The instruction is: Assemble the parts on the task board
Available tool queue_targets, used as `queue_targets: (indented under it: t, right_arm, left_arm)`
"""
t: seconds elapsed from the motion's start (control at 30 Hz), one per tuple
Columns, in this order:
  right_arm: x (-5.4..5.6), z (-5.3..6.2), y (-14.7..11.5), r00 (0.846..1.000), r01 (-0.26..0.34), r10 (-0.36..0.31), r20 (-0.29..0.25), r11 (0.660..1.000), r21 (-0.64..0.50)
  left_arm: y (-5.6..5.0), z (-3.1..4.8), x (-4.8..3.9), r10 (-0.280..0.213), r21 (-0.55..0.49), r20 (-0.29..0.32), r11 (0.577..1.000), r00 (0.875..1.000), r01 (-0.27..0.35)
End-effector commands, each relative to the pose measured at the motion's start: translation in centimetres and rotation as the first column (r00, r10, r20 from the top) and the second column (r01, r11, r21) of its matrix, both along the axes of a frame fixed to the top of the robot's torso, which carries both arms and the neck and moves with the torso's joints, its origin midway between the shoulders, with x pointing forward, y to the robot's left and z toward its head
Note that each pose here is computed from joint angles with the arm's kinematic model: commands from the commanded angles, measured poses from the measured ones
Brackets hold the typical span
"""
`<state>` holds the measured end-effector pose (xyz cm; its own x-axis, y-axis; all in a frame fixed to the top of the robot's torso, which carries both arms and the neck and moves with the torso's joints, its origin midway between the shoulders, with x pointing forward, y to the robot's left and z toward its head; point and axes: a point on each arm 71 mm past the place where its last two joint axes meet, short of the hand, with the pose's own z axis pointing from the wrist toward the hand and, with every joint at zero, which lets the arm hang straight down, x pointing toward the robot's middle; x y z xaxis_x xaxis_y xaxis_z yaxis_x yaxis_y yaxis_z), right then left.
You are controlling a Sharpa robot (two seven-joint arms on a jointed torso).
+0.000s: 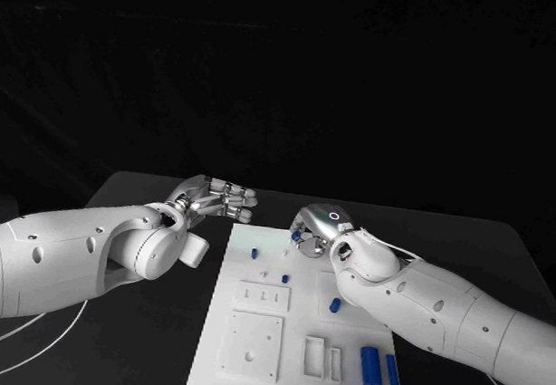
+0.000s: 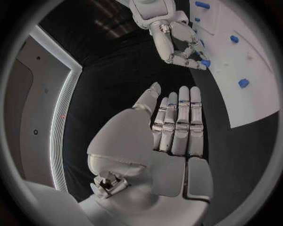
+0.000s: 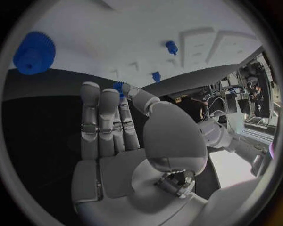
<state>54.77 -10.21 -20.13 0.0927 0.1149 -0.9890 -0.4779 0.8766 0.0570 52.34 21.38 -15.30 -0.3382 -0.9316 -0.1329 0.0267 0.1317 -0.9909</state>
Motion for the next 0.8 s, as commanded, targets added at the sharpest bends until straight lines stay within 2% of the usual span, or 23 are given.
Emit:
queue_targets:
  t: [0.03,0.8]
  right_arm:
    - [0.16,0.09,0.18,0.999,0.022,-0.022,0.027,1.0,-0.017]
    - [0.8,-0.54,0.64,0.999,0.052,-0.052,0.003,0.997,-0.058]
  left_arm:
    - [-0.43,0.17,-0.03,-0.021,-0.006,0.007,1.0,1.0,0.021]
    - [-0.91,0.63,-0.21,-0.033,-0.013,0.013,0.999,0.999,0.033]
